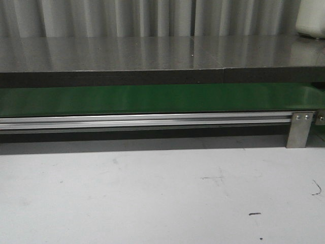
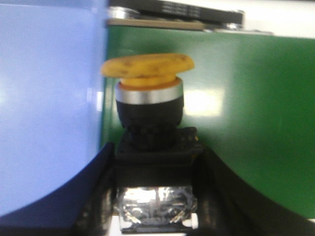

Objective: Move button from left to right
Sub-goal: 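Grasp the button with the left gripper and carry it onto the belt, then open the left gripper to release the button on the belt, withdraw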

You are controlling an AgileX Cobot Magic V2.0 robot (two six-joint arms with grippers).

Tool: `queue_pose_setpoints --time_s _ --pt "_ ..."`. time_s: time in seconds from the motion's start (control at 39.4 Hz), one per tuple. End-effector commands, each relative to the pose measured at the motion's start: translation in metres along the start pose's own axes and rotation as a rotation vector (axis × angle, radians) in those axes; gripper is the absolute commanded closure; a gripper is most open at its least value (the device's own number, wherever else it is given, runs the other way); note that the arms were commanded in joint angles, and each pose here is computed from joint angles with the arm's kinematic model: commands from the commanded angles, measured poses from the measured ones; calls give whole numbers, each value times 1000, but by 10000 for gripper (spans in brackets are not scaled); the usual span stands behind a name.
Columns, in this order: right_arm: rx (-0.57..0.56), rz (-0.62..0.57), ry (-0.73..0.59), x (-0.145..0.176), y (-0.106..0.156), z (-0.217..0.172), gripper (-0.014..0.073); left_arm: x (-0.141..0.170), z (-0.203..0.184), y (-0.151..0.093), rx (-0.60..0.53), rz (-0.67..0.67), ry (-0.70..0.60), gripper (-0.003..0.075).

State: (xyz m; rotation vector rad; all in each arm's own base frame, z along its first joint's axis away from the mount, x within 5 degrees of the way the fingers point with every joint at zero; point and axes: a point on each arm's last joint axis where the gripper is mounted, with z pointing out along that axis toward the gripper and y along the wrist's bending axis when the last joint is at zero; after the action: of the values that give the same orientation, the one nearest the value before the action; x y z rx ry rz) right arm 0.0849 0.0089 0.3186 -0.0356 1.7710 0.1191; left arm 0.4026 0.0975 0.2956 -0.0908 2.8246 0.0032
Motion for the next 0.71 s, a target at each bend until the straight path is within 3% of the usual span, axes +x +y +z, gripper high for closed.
queue_pose_setpoints --time_s 0.0,0.3,0.69 --pt "4 -11 -88 -17 0 -1 -50 -4 -28 -18 6 35 -87 741" --pt "4 -11 -87 -16 0 -1 -50 -3 7 -36 17 86 0 713" --pt "4 -11 -87 -16 0 -1 -50 -1 21 -42 52 89 88 256"
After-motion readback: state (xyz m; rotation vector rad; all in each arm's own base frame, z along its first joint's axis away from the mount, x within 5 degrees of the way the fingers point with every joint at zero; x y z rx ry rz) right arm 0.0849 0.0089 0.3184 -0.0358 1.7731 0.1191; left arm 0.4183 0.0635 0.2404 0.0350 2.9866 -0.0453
